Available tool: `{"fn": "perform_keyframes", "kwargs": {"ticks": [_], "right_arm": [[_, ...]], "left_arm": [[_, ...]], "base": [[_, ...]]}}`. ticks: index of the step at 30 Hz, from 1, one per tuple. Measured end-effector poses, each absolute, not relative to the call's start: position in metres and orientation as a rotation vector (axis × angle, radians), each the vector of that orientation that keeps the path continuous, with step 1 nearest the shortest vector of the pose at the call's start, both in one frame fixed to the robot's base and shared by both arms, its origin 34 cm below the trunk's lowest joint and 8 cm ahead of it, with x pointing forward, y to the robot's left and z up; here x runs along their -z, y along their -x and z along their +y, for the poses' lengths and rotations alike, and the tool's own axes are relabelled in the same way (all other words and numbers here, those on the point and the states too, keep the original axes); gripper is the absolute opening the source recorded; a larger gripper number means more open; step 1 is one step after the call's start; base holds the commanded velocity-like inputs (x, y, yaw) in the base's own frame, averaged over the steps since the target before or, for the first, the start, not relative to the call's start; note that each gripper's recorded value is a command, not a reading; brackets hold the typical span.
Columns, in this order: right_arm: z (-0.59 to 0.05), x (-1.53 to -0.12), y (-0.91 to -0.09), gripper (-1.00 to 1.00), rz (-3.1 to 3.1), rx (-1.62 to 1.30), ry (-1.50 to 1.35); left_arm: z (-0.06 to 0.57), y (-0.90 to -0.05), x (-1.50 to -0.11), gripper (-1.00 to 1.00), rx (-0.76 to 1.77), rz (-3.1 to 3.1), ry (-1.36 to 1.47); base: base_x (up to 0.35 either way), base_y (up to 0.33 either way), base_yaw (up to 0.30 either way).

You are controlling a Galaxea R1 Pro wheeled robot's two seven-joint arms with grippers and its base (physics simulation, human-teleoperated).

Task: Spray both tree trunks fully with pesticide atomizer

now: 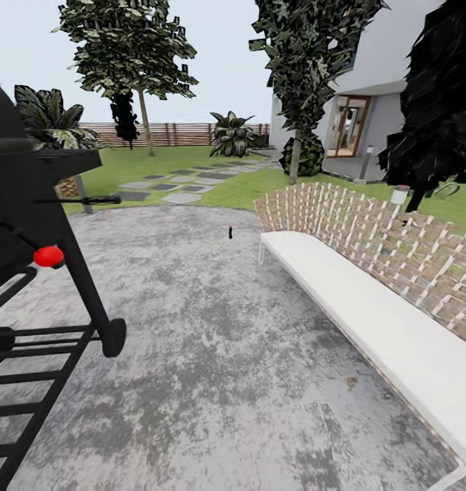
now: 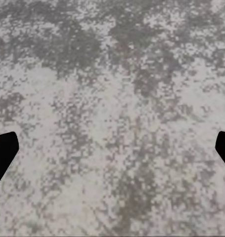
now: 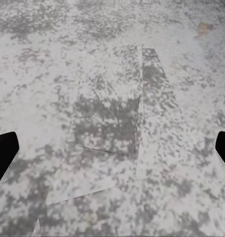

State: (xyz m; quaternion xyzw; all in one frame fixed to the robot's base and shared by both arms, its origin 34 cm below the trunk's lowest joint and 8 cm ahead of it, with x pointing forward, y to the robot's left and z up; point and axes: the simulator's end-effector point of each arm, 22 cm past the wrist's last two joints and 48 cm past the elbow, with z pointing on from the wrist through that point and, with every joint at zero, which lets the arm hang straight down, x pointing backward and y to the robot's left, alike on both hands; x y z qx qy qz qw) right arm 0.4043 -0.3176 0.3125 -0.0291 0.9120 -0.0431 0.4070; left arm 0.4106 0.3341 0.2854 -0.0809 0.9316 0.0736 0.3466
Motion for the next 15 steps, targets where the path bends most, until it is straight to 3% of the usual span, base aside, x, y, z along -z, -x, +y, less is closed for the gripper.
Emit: {"fn": "perform_keyframes", "kwargs": {"ticks": [15], "right_arm": [[-0.3178, -0.3121, -0.4036, 1.0, 2.301, 0.109, 0.073]], "left_arm": [[0.3343, -0.4106, -0.2854, 1.0, -0.191, 2.417, 0.211]], "base": [[0.337, 0.0, 0.001]]}}
